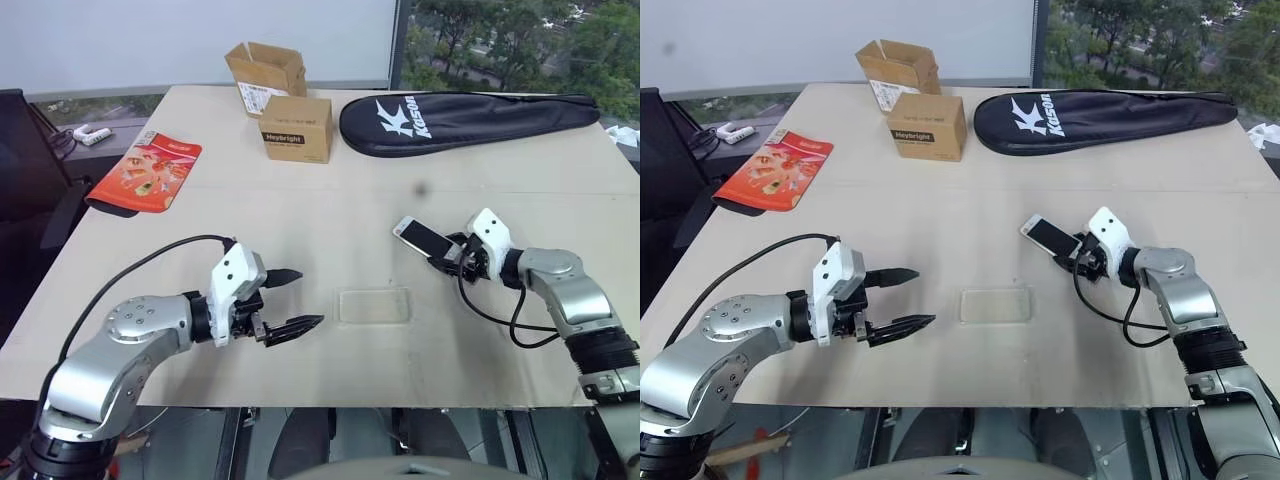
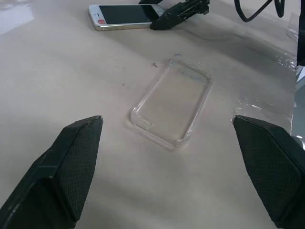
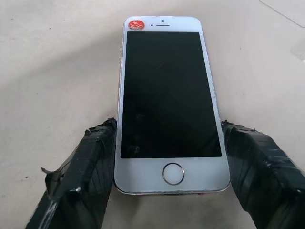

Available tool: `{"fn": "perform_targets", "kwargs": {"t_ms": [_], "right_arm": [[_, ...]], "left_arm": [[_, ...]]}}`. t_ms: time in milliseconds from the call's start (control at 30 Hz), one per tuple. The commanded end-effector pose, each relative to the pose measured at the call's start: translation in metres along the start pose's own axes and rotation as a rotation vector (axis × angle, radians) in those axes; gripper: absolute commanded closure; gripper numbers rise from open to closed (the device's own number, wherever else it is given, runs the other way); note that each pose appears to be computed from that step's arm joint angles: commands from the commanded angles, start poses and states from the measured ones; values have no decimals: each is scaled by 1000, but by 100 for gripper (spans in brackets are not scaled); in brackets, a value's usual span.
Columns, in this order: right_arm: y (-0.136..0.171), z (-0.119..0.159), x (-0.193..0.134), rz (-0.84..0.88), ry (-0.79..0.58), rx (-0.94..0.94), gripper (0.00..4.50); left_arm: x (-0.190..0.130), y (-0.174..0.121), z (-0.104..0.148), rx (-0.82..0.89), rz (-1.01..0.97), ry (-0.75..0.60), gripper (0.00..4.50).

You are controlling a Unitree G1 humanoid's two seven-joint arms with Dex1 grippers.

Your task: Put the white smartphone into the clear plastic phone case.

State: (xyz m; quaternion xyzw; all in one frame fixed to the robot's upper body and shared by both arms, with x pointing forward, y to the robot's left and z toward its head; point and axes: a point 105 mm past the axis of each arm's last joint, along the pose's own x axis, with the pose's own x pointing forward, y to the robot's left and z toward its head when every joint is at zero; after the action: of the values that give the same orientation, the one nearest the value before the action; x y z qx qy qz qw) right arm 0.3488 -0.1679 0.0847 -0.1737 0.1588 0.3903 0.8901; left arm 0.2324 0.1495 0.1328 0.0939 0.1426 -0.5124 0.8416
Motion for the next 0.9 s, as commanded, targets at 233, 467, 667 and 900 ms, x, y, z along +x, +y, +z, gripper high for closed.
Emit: {"fn": "perform_targets", "kwargs": {"t_ms": [233, 467, 667, 900], "right_arm": [[42, 33, -24, 293, -87, -135, 156], [14, 31, -20, 163, -31, -153, 156], [-10, 19, -12, 50, 22, -72, 14], [-8, 3, -6, 58, 118, -12, 14]], "left_arm": [[-5, 24, 8, 23, -3, -34, 0], [-1, 32, 12, 51, -35, -31, 0], [-1, 30, 12, 66, -43, -15, 0], [-1, 32, 22, 101, -39, -24, 0]]}}
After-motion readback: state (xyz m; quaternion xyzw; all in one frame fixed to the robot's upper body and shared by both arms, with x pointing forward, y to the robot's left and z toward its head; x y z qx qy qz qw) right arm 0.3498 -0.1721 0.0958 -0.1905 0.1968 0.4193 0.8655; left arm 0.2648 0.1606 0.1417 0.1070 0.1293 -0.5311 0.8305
